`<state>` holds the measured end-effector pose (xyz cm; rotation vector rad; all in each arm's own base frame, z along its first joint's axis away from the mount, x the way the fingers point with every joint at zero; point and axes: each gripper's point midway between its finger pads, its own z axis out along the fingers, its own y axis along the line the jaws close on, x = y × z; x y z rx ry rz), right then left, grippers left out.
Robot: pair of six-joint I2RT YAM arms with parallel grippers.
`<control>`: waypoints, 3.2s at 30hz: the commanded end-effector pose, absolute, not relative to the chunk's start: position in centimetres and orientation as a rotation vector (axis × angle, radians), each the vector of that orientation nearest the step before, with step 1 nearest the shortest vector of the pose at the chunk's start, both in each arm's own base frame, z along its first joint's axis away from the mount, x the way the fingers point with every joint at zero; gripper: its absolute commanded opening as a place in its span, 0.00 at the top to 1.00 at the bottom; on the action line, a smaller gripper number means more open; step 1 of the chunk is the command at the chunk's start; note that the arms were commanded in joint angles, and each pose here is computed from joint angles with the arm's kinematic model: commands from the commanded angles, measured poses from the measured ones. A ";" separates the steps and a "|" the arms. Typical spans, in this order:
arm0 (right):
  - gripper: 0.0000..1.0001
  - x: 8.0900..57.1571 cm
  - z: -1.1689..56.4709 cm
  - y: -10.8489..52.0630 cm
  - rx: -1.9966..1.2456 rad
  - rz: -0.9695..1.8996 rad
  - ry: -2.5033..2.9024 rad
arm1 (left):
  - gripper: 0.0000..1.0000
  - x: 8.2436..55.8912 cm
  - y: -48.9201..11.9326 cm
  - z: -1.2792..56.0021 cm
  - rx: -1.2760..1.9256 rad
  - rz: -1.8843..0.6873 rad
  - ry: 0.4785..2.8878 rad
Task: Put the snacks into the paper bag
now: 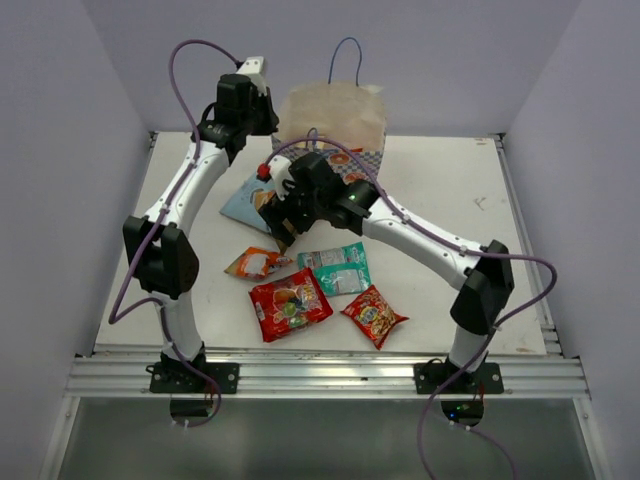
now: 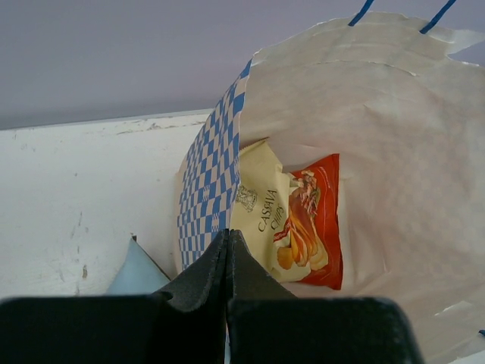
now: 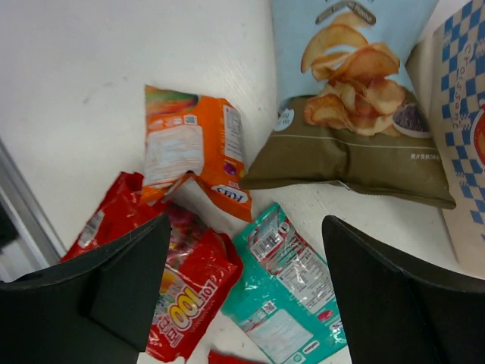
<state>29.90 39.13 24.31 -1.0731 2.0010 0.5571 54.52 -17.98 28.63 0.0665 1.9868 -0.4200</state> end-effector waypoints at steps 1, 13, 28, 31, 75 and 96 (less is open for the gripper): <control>0.16 31.1 24.8 39.6 -1.073 0.473 1.945 | 1.00 53.5 -17.7 31.0 0.071 -0.417 1.944; 0.23 39.1 15.5 42.2 -0.984 0.137 1.926 | 1.00 52.1 -17.5 30.4 0.084 -0.428 1.962; 0.42 42.2 8.4 39.3 -0.880 0.029 2.040 | 1.00 51.4 -17.4 31.1 0.097 -0.446 1.948; 0.47 41.8 6.1 38.0 -0.878 0.038 2.111 | 1.00 51.3 -17.1 31.3 0.093 -0.436 1.943; 1.00 39.9 57.2 23.7 -0.227 0.185 1.404 | 1.00 53.6 -17.2 32.0 0.037 -0.458 1.913; 1.00 54.5 39.6 26.8 -0.211 0.421 1.701 | 1.00 53.9 -18.0 31.3 0.017 -0.512 1.925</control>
